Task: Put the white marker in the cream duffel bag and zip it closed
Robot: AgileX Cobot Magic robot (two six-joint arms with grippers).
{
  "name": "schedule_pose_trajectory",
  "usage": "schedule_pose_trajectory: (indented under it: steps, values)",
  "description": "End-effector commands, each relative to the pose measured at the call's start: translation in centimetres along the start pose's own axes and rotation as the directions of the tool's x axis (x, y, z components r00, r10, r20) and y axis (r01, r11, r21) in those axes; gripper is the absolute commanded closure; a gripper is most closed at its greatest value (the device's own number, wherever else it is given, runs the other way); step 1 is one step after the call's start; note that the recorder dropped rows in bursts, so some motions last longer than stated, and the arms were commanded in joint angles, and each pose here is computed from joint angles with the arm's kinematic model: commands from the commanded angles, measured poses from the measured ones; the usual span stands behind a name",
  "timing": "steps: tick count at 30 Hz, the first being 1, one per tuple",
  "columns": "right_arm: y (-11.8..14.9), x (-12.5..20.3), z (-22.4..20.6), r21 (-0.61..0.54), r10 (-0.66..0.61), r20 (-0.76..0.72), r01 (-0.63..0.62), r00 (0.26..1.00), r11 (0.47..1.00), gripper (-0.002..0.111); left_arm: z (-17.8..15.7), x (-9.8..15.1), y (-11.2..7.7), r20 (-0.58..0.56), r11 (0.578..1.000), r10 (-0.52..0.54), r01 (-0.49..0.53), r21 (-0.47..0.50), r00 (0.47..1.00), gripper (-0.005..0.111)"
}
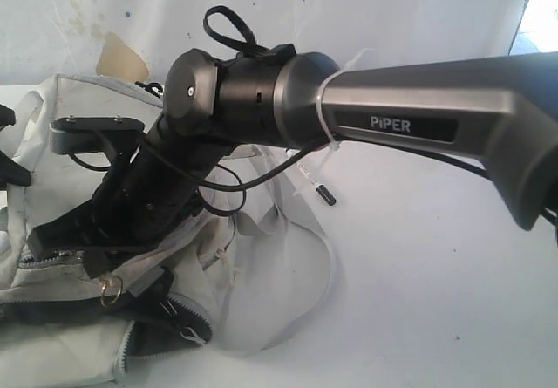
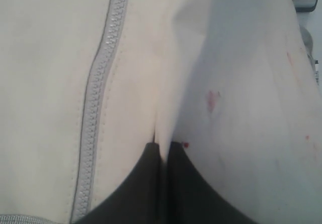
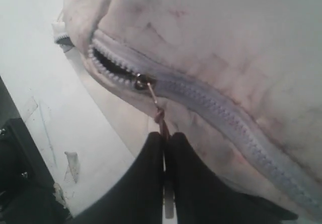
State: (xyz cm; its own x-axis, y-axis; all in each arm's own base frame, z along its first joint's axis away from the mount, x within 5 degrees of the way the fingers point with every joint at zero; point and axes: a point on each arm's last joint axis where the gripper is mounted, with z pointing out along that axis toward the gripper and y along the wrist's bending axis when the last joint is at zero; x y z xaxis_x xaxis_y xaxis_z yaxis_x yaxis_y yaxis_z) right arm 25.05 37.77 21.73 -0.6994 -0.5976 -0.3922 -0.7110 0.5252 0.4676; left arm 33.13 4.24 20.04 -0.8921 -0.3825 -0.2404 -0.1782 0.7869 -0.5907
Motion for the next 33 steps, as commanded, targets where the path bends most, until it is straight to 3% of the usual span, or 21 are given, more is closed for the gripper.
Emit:
schedule_pose_trajectory:
  steps: [1,15,26,33]
  values:
    - [-1.3,0.2,-1.2,0.013,-0.001,-0.042,0.001,0.999,1.0,0.108,-0.4,-0.3,0.0,0.034,1.0,0.019,-0.019,-0.025,0.999,0.107]
    - [-3.8,-0.3,-5.1,0.085,-0.001,-0.026,0.003,1.0,0.996,0.108,-0.4,-0.2,0.0,0.016,0.999,0.023,-0.023,-0.023,1.0,0.107]
    - [-7.4,0.0,-9.3,0.355,-0.013,-0.048,0.029,0.999,0.934,0.108,-0.4,0.0,0.2,0.001,0.998,0.022,-0.022,-0.05,1.0,0.107]
    - [-9.2,-0.5,-10.3,0.442,-0.059,-0.017,0.06,0.998,0.895,0.108,-0.4,0.2,0.2,-0.019,0.999,0.022,-0.023,-0.041,1.0,0.107]
